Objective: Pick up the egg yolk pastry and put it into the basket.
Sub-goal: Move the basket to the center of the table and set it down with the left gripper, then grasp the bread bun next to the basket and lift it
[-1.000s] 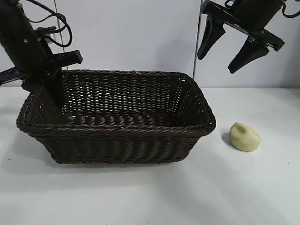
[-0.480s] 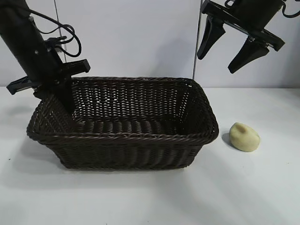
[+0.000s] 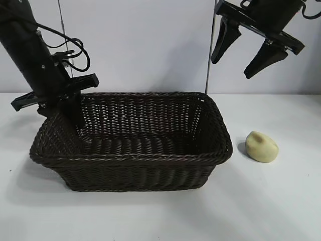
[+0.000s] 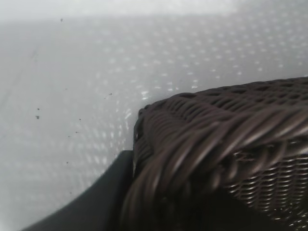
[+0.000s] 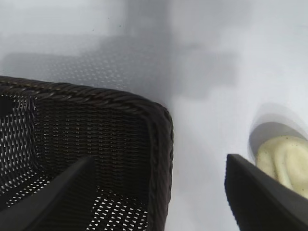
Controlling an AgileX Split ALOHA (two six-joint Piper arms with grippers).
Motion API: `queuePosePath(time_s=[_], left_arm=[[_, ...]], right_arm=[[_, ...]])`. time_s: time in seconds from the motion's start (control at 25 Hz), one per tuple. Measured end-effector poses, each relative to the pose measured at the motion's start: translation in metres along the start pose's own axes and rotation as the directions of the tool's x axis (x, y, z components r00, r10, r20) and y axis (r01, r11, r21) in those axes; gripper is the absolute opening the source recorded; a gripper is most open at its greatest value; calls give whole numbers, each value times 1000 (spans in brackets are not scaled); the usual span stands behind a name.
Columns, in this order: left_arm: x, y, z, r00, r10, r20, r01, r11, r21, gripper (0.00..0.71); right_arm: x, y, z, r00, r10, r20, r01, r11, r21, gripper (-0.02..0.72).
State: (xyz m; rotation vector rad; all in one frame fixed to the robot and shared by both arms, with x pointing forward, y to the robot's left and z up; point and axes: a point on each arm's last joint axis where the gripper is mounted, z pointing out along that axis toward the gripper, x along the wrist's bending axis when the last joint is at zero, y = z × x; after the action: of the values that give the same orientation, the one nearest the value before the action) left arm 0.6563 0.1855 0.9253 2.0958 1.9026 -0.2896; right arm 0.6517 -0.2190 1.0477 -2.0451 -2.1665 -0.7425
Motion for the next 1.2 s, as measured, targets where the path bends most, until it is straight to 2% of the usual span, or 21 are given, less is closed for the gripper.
queuePosePath(time_s=[0.12, 0.32, 0.6, 0.76, 1.0, 1.2], left_arm=[[2, -2, -3, 1000, -6, 2, 6, 1000, 18, 531], [-3, -3, -22, 1000, 14, -2, -14, 1000, -14, 533], [-12, -14, -63, 996, 75, -44, -76, 997, -24, 533], [-23, -22, -97, 994, 101, -43, -104, 991, -79, 533], [-41, -46, -139, 994, 111, 22, -106, 981, -162, 533], [-41, -70, -133, 994, 48, 102, -24, 974, -224, 533]], right_arm=[[0, 0, 0, 1000, 0, 0, 0, 1000, 0, 540], [0, 0, 0, 1000, 0, 0, 0, 1000, 0, 540], [0, 0, 0, 1000, 0, 0, 0, 1000, 0, 540], [0, 0, 0, 1000, 0, 0, 0, 1000, 0, 540], [0, 0, 0, 1000, 0, 0, 0, 1000, 5, 540], [0, 0, 0, 1000, 0, 0, 0, 1000, 2, 540]])
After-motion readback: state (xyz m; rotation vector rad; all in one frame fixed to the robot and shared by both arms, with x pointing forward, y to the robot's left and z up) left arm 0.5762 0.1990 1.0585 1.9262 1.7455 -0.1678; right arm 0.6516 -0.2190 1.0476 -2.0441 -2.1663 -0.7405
